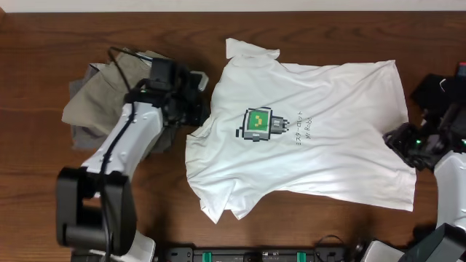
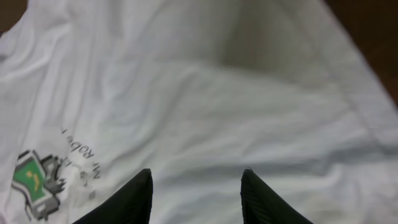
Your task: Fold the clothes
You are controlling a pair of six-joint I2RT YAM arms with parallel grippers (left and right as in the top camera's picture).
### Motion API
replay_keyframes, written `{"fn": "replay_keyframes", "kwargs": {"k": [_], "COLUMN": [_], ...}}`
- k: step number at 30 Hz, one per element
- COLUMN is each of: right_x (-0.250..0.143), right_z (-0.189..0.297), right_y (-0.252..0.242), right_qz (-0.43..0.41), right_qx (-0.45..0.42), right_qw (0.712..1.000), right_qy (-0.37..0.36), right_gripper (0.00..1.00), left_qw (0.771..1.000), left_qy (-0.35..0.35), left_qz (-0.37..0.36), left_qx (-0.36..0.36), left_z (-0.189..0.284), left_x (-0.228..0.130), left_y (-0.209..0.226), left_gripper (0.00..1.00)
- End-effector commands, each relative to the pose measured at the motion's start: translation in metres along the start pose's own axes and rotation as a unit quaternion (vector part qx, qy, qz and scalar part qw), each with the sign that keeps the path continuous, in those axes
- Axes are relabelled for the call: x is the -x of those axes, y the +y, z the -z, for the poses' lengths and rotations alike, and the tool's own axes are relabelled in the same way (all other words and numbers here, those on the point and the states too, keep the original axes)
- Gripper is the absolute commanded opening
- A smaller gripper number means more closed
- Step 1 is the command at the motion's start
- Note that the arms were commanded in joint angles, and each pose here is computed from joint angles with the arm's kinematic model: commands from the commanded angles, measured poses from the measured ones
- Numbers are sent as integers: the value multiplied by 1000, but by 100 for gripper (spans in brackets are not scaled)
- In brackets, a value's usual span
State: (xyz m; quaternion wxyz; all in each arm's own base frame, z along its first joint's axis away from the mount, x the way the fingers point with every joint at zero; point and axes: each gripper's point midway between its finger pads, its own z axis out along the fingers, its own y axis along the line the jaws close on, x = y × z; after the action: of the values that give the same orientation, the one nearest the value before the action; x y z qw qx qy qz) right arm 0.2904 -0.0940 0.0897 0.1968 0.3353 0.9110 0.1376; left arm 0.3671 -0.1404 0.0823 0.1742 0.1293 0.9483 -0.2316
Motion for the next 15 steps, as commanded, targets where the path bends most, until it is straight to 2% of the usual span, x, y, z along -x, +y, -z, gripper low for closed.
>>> {"fn": "replay_keyframes", "kwargs": {"k": [1, 9, 12, 15], "right_x": [-4, -9, -10, -9], "right_z": [-2, -6, -6, -6], "right_y": [19, 31, 31, 30], "right_qz": [36, 55, 54, 54], "right_qx": [19, 24, 24, 23], "right_qw": [999, 998, 998, 998], "right_qy": [6, 11, 12, 11], "right_gripper": [45, 45, 45, 45], "left_qw": [1000, 999, 996, 983], "left_qy": [24, 36, 40, 37], "left_qz": [-3, -1, 13, 34], "left_qx": [-11, 4, 82, 179], "left_z": [-28, -74, -77, -70], "left_x": [-6, -12, -14, -15], "left_y": [3, 27, 56, 91], "left_gripper": [13, 8, 6, 6]}}
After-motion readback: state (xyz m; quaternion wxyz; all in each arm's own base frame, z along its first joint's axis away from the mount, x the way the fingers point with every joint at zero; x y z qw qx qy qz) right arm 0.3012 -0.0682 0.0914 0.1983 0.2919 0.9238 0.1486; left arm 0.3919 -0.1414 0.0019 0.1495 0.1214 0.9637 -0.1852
